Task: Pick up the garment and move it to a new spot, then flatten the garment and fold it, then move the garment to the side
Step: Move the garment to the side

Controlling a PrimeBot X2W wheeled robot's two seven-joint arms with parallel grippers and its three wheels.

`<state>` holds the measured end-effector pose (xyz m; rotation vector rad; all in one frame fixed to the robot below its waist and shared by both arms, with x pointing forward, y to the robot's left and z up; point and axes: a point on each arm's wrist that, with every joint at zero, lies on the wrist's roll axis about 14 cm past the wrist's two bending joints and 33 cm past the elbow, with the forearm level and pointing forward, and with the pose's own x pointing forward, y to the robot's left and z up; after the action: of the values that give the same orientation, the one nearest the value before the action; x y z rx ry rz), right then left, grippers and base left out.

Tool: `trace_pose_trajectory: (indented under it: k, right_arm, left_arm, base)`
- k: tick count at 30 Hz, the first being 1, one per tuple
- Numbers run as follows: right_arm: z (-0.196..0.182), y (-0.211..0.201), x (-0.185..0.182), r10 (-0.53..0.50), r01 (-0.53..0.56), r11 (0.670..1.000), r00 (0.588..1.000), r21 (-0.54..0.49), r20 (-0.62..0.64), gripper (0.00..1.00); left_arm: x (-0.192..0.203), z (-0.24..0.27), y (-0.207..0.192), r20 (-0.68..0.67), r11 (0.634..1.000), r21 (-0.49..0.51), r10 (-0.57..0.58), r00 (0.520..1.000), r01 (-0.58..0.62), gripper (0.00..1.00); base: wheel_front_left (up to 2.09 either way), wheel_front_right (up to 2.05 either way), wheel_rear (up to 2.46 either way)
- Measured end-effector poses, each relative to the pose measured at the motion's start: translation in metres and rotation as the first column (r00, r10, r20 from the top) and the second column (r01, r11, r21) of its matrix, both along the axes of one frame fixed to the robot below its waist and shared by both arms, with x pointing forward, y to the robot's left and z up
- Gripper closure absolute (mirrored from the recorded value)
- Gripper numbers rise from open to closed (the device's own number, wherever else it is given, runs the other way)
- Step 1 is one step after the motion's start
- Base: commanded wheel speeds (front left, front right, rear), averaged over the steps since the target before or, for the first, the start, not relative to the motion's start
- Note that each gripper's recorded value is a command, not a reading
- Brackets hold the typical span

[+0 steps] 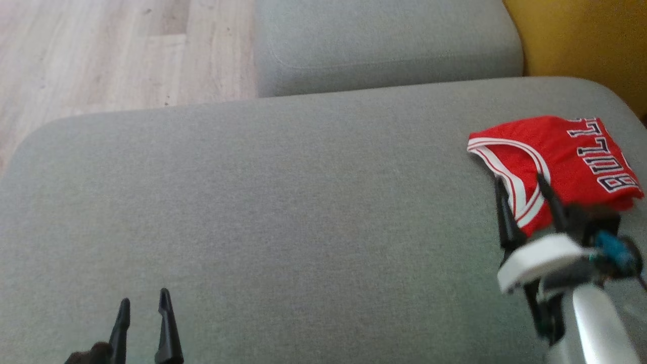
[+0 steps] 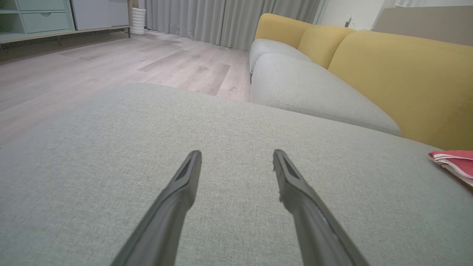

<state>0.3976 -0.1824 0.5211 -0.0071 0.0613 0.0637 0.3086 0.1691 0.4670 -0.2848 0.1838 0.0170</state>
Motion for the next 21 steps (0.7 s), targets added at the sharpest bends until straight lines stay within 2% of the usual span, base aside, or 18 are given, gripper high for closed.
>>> trace_pose_trajectory:
  k: [5, 9, 14, 21]
  right_arm:
    - [-0.012, 0.033, -0.032, 0.084, -0.085, 0.990, 0.996, 0.113, 0.012, 0.00]
    - [-0.030, 0.041, -0.057, 0.103, -0.099, 0.983, 0.995, 0.156, -0.014, 0.00]
    - [-0.040, 0.041, -0.076, 0.097, -0.092, 0.982, 0.995, 0.166, -0.020, 0.00]
    - [-0.039, 0.040, -0.078, 0.094, -0.091, 0.982, 0.996, 0.163, -0.005, 0.00]
  left_arm:
    - [-0.014, -0.002, 0.008, -0.006, 1.000, 0.003, 0.024, 1.000, -0.024, 0.00]
    - [-0.021, -0.002, 0.011, 0.000, 0.999, 0.006, 0.035, 0.999, -0.035, 0.00]
    - [-0.031, -0.006, 0.006, -0.010, 1.000, 0.002, 0.021, 1.000, -0.021, 0.00]
    - [-0.035, -0.008, 0.003, -0.018, 1.000, -0.002, 0.008, 1.000, -0.008, 0.00]
  base:
    - [0.00, 0.00, 0.00]
    - [0.00, 0.00, 0.00]
    - [0.00, 0.00, 0.00]
    - [0.00, 0.00, 0.00]
